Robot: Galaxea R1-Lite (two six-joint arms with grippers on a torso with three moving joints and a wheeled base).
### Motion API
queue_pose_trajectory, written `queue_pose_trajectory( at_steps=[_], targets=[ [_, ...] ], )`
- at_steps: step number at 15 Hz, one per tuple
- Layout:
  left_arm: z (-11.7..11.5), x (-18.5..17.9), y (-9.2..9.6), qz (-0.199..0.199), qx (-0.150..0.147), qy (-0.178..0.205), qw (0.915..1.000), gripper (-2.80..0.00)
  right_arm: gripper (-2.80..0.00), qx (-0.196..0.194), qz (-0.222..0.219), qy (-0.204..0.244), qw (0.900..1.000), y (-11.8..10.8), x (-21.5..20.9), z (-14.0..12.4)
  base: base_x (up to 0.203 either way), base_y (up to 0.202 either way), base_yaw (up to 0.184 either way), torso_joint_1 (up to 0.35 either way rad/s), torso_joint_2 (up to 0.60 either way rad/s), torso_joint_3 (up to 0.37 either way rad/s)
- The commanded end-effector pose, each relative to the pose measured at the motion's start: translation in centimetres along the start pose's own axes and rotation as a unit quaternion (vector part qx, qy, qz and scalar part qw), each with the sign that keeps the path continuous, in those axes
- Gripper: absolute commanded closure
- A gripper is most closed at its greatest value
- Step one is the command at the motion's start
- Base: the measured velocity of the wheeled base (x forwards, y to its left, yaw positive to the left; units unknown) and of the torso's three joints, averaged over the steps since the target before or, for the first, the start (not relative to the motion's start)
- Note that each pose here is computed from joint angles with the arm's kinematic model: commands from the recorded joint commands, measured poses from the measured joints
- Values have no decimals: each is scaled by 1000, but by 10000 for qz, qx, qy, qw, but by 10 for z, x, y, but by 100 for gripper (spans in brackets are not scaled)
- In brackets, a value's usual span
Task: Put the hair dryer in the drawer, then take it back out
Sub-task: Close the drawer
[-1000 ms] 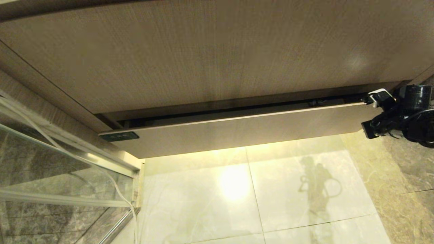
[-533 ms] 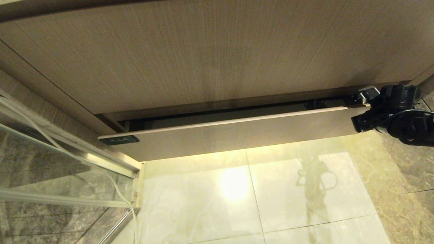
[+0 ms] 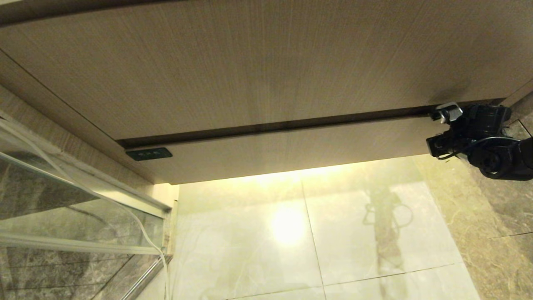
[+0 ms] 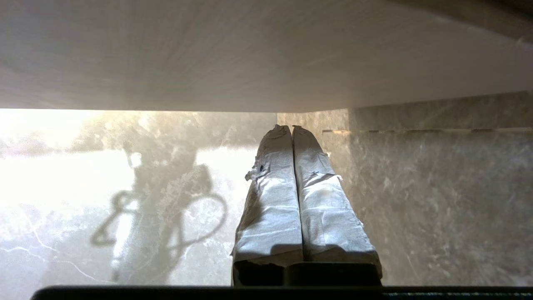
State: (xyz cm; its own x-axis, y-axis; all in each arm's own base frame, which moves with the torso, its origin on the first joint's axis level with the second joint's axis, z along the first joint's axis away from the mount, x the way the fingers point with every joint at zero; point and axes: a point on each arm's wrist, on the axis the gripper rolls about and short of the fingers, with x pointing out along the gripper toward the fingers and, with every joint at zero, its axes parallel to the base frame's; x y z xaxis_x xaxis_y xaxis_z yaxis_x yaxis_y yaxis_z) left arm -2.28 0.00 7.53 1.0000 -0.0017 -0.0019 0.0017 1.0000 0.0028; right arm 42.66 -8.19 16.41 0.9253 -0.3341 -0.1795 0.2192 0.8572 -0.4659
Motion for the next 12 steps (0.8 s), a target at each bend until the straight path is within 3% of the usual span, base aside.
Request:
queue_pose_trajectory(
  at_steps=[1, 6, 12],
  targets=[
    [0, 0, 0, 1, 1, -2, 10000, -280, 0, -14, -7, 1, 10000, 0, 0, 0, 0, 0, 0, 0, 0, 0],
    [0, 0, 0, 1, 1, 6, 10000, -280, 0, -41, 1, -330, 9994, 7, -3, 13, 0, 0, 0, 0, 0, 0],
    [0, 0, 0, 1, 1, 6, 10000, -280, 0, -55, 51, -304, 9995, 8, -6, 14, 0, 0, 0, 0, 0, 0]
  ],
)
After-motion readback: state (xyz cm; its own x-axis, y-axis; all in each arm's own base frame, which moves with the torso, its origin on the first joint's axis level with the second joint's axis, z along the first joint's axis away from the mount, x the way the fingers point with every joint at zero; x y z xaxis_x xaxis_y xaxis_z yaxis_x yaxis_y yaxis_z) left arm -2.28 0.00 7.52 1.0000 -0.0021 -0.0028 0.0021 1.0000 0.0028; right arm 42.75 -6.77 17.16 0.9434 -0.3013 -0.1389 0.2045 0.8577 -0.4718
